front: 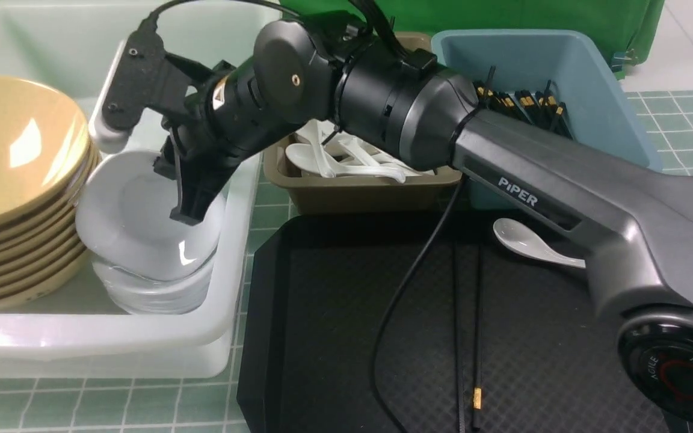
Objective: On blue table put chopsticks spoon bowls plates into blue grey white boxes.
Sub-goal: 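Place the white bowl into the white bin on top of the stacked bowls with the right gripper, then reach down and grasp the white spoon resting in the bowl with the right gripper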
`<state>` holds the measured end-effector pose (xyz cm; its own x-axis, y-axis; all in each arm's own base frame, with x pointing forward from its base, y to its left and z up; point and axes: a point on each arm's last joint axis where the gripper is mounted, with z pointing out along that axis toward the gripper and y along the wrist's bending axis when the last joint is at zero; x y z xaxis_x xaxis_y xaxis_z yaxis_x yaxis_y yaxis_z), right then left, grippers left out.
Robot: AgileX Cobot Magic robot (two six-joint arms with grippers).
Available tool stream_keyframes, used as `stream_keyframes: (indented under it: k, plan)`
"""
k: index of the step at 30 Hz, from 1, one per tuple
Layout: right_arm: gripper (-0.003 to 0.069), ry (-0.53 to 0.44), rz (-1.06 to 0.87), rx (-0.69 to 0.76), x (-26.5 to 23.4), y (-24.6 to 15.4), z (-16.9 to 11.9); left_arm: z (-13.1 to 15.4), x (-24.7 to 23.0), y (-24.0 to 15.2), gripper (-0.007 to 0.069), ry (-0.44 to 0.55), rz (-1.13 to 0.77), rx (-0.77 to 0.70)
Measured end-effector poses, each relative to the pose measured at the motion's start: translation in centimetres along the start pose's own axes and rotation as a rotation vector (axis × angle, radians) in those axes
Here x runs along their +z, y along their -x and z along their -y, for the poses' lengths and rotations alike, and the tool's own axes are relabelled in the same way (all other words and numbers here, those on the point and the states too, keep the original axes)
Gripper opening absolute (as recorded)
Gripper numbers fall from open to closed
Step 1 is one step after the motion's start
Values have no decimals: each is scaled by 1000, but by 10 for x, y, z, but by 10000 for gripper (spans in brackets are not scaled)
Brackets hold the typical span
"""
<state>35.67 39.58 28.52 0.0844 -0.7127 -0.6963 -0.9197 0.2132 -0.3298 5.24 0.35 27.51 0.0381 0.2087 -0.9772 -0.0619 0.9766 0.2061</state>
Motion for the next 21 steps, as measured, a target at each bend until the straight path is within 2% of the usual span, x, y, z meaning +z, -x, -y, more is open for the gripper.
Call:
stream_keyframes:
  k: [2, 3, 6, 7, 8, 10, 12, 13, 16, 18, 21]
  plan:
    - [215, 12, -25, 9, 3, -7, 0, 0, 0, 0, 3, 0, 0, 1]
    - [224, 14, -27, 9, 3, -7, -1, 0, 0, 0, 3, 0, 0, 1]
    - [385, 25, -58, 66, -8, -13, 3, 0, 0, 0, 3, 0, -1, 1]
    - [393, 26, -62, 67, -8, -14, 4, 0, 0, 0, 3, 0, -1, 1]
    - [443, 16, -63, 92, -30, -12, 13, 0, 0, 0, 3, 0, -1, 1]
    - [476, -12, -50, 106, -64, -6, 26, 0, 0, 0, 3, 0, -1, 1]
    - [485, -35, -37, 113, -88, -3, 34, 0, 0, 0, 3, 0, -1, 1]
    - [487, -107, 3, 127, -142, 2, 50, 0, 0, 0, 3, 0, -1, 1]
    - [458, -243, 52, 155, -233, 0, 66, 0, 0, 0, 3, 0, -1, 1]
    - [414, -305, 2, 217, -276, -20, 73, 0, 0, 0, 3, 0, -1, 1]
    - [337, -313, -124, 386, -297, -61, 76, 0, 0, 0, 3, 0, -1, 0]
